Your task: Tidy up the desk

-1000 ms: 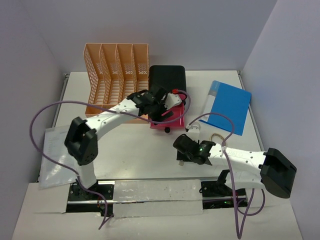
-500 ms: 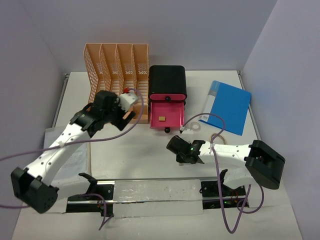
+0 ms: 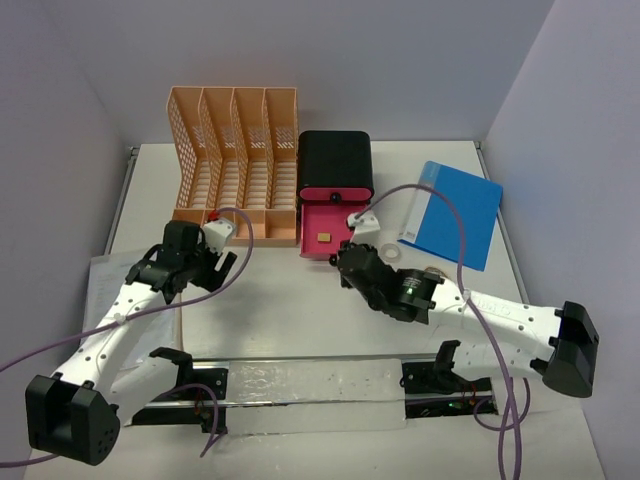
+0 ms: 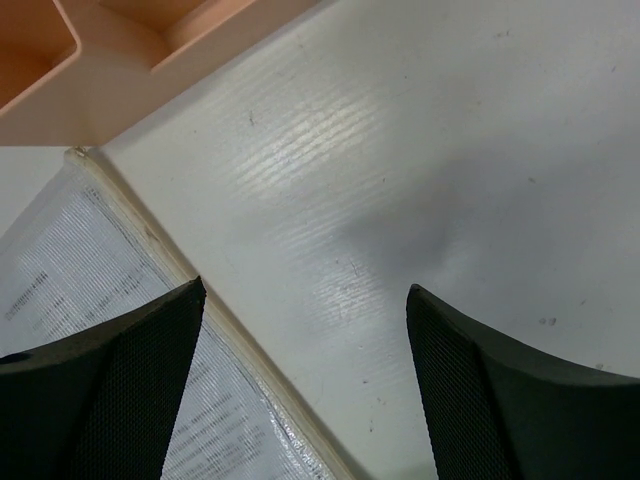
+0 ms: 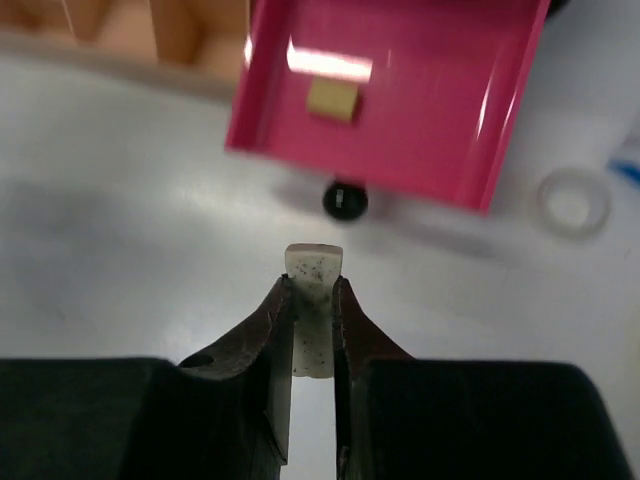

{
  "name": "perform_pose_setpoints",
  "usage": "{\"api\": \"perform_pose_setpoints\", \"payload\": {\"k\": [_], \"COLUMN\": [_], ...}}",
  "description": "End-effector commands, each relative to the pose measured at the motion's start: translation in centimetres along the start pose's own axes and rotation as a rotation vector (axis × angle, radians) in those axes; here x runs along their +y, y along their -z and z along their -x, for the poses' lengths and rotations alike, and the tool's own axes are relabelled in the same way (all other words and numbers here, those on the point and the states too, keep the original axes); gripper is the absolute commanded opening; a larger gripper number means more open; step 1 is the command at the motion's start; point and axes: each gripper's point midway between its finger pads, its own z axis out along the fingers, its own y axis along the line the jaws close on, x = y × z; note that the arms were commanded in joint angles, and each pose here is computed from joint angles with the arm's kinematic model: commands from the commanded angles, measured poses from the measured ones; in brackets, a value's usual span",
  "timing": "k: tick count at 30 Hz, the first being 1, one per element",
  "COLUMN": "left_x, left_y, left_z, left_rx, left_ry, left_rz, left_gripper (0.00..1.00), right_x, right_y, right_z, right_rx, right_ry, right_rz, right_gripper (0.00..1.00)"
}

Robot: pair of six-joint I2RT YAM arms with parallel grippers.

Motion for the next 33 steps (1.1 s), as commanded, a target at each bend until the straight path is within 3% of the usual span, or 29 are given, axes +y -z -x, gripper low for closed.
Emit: {"api": "perform_pose_setpoints", "payload": {"k": [1,4,7,17,22,24,26,29,33], "left_x": [1.0,1.2,1.0,0.7,0.6,0.7,0.7,0.7,0.7], "left_y": [-0.2,-0.6,-1.0,-2.1,-2.1,-2.0,-2.0,-1.9,-1.8], "left_z": [2.0,1.2,0.7,0.2,0.2,0.2,0.1,0.1,0.1], "left_rx": [-0.072,-0.049,-0.033,-0.001,0.003,0.0,0.003,0.001,-0.002], "left_ry": [0.071,0.075,0.077,0.082,0.083,0.085,0.086,0.091,0.091], "left_rz": [0.048,0.066,0.055,0.033,0.024,0.026,0.024,0.025,0.017], "left_gripper": [0.87,0.87,0.87,0.85,0.85,0.85,0.85,0.85,0.85], "right_x": [-1.2,-3.9,-5.6,-6.1,-6.0,-5.9,-5.5,-5.2,-5.2], "right_y": [-0.7,-4.0,-6.7,-11.4,-12.7,-12.9,-13.0,-12.8,-11.8], "right_z": [10.8,13.4,13.8,9.3,7.9,7.6,7.7,7.5,8.2], "right_rx": [-0.384,-0.455,-0.428,-0.284,-0.227,-0.204,-0.195,-0.184,-0.193], "right_ry": [0.074,0.025,0.003,0.015,0.007,0.012,0.011,0.003,-0.014], "right_rz": [-0.1,-0.153,-0.191,-0.231,-0.238,-0.241,-0.22,-0.207,-0.195], "right_gripper": [0.0,0.0,0.0,0.0,0.2,0.37,0.47,0.55,0.56]}}
